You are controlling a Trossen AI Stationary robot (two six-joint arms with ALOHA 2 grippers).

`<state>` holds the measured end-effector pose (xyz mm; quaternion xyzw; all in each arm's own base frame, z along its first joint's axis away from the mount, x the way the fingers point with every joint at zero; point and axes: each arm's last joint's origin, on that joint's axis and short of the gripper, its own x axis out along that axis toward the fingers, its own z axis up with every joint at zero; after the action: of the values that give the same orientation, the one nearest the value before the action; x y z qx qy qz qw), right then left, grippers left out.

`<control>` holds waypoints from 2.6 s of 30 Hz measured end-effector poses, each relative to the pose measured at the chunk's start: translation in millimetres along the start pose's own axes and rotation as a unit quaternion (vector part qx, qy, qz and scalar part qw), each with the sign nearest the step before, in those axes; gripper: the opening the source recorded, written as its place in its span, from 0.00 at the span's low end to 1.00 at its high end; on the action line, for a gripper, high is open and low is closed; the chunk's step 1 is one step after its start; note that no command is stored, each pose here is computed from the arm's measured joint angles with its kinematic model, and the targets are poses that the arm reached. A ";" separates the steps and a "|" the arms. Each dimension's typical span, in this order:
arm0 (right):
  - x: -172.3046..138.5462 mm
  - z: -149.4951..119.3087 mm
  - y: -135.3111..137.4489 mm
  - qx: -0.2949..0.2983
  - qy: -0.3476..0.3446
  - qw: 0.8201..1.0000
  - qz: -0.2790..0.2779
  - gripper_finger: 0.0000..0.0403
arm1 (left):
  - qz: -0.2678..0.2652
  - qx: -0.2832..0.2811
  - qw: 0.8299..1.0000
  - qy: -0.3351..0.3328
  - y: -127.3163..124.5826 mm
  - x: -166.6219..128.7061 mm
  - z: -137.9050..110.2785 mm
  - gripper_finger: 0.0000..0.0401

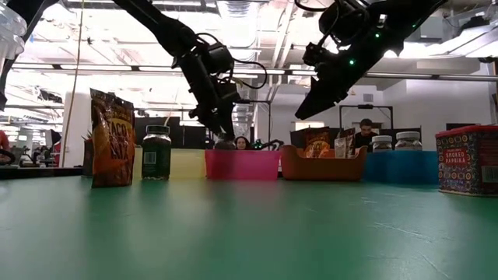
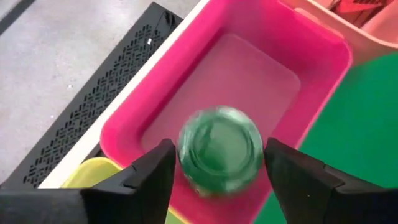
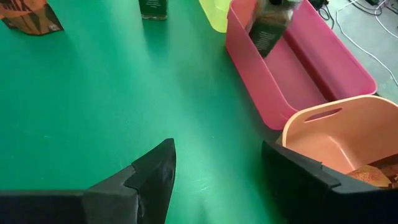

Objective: Sort spices by type
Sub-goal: Put the bottom green seasoning into the red bin, then put the green seasoning bottle into the red bin

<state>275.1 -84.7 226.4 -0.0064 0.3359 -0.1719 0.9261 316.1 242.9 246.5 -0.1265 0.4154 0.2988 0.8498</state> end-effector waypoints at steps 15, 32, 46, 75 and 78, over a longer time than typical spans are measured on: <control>-0.2 0.3 1.8 -0.004 -0.002 1.000 0.003 0.66 | 0.003 0.079 0.997 0.005 -19.3 -38.0 11.6 0.72; -1.2 9.5 5.1 -0.015 -0.049 0.999 0.005 0.66 | -0.021 0.127 0.992 -0.007 -46.2 -136.3 -91.7 0.73; -7.1 21.4 23.7 -0.034 -0.078 0.996 0.030 0.66 | 0.040 0.097 0.994 0.031 -42.7 -108.5 -121.4 0.73; -7.2 21.5 24.3 -0.043 -0.078 0.996 0.029 0.66 | -0.005 0.070 0.998 0.006 -45.7 -80.6 -147.0 0.51; -7.3 21.8 24.2 -0.043 -0.080 0.995 0.029 0.66 | -0.018 0.081 0.997 0.004 -49.1 -81.0 -146.9 0.47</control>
<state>291.1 -61.8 244.7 -0.0503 0.2681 -0.1296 0.9533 215.0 103.4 216.7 -0.0656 0.4392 0.2479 0.8610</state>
